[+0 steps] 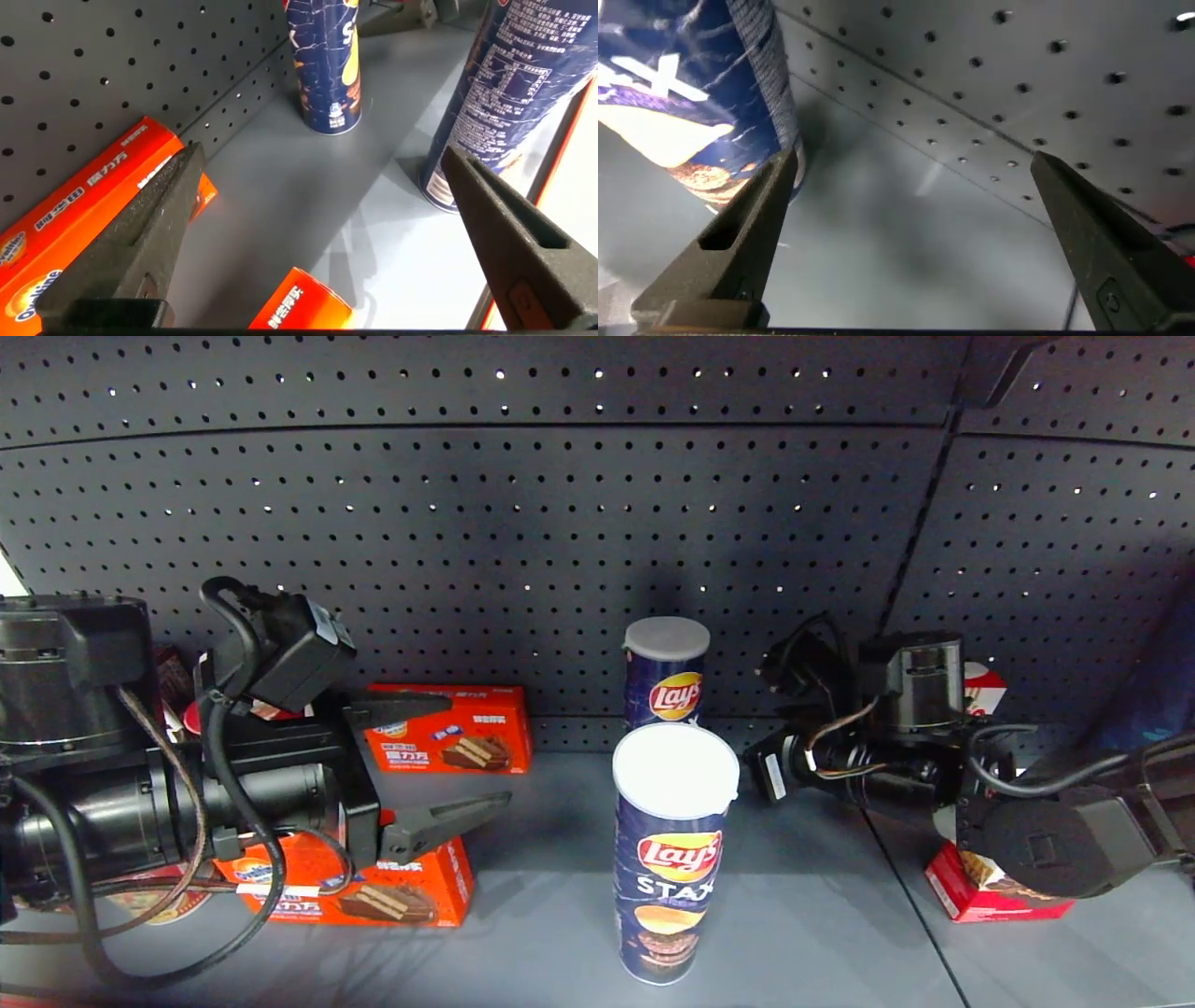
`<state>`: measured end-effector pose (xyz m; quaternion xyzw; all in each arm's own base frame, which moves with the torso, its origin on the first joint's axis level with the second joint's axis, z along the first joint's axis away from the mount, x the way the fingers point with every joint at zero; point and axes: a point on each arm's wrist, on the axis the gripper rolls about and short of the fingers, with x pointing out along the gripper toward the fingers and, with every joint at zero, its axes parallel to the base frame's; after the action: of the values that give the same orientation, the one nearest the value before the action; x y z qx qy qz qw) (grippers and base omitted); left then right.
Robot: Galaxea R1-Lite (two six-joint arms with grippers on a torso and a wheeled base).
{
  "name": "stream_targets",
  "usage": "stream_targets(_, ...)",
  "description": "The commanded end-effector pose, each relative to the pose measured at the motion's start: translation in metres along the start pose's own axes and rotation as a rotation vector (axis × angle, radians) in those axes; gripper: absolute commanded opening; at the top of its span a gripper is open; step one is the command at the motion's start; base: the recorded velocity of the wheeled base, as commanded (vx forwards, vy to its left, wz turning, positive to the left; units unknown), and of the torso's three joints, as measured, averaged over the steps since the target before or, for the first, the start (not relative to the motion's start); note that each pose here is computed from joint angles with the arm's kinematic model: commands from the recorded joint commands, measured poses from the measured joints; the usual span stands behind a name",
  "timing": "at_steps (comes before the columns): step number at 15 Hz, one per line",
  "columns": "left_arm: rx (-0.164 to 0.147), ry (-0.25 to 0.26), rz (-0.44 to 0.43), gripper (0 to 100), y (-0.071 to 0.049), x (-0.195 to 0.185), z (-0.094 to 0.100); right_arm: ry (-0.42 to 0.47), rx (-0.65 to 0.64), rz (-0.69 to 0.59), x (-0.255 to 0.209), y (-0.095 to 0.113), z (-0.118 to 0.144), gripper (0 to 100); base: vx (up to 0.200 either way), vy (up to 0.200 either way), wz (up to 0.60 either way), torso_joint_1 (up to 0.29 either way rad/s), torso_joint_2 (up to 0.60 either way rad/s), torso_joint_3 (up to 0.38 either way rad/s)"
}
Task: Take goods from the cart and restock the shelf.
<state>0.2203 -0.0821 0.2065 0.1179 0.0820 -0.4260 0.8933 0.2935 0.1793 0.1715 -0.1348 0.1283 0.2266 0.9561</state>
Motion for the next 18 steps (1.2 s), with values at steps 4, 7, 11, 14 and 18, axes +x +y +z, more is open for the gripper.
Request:
stream_targets(4,-0.001,0.001,0.0,100,0.0,0.0,0.0,0.007,-0.005,0.017,0.01,0.006,-0.002,100,0.0,0.0,0.0,0.0,0.0,0.0)
stream_targets(7,-0.001,0.001,0.0,100,0.0,0.0,-0.001,0.004,-0.009,0.03,0.014,0.011,-0.001,100,0.0,0.0,0.0,0.0,0.0,0.0)
stream_targets(11,-0.004,0.006,-0.003,100,-0.001,-0.001,-0.002,0.007,-0.012,0.036,0.017,0.014,-0.002,100,0.0,0.0,0.0,0.0,0.0,0.0)
stream_targets(14,-0.005,0.01,-0.002,100,-0.002,-0.001,-0.004,0.0,-0.009,0.032,0.014,0.013,0.0,100,0.0,0.0,0.0,0.0,0.0,0.0)
stream_targets(18,-0.004,0.01,-0.002,100,-0.002,-0.001,-0.004,-0.071,0.0,0.018,-0.013,0.006,0.02,100,0.0,0.0,0.0,0.0,0.0,0.0)
